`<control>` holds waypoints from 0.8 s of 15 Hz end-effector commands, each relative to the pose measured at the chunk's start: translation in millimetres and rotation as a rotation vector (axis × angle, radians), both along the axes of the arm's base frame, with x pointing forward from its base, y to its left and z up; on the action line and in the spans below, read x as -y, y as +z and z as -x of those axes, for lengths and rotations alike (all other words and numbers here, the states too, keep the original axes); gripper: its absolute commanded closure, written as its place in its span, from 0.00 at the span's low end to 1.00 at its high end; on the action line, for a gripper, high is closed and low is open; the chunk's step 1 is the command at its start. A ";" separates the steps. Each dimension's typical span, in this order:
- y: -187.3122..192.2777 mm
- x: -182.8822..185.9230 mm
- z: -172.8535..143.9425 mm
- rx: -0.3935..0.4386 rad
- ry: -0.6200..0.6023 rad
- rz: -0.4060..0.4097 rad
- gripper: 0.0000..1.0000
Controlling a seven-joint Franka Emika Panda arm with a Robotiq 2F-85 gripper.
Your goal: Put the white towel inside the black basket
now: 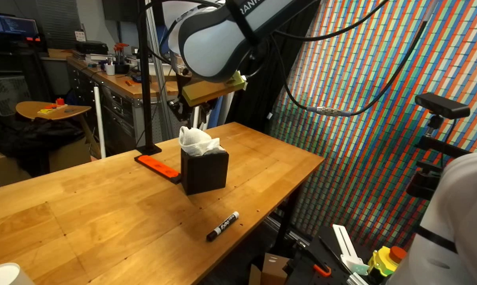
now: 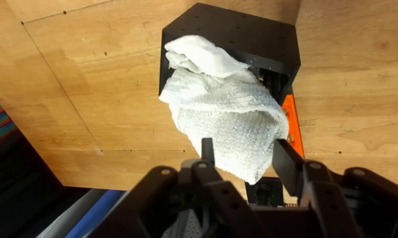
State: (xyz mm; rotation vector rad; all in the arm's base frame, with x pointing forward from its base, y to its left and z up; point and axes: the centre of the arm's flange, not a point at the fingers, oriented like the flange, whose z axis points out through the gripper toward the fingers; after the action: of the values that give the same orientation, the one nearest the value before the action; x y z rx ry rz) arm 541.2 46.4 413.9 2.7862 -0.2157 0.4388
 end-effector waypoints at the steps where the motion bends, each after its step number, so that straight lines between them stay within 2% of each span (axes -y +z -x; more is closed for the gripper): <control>1: -3.9 6.8 -16.6 0.051 -0.009 0.009 0.80; 3: -15.5 13.6 -25.3 0.028 -0.017 0.005 0.95; 4: -22.6 15.8 -29.4 0.007 -0.021 0.000 0.99; 8: -57.1 21.4 -42.6 -0.067 -0.032 0.004 1.00; 12: -81.7 31.5 -55.3 -0.103 -0.046 0.001 1.00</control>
State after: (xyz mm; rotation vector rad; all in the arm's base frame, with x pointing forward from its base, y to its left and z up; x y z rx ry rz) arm 575.6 22.0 337.8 2.7839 -0.2479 0.2989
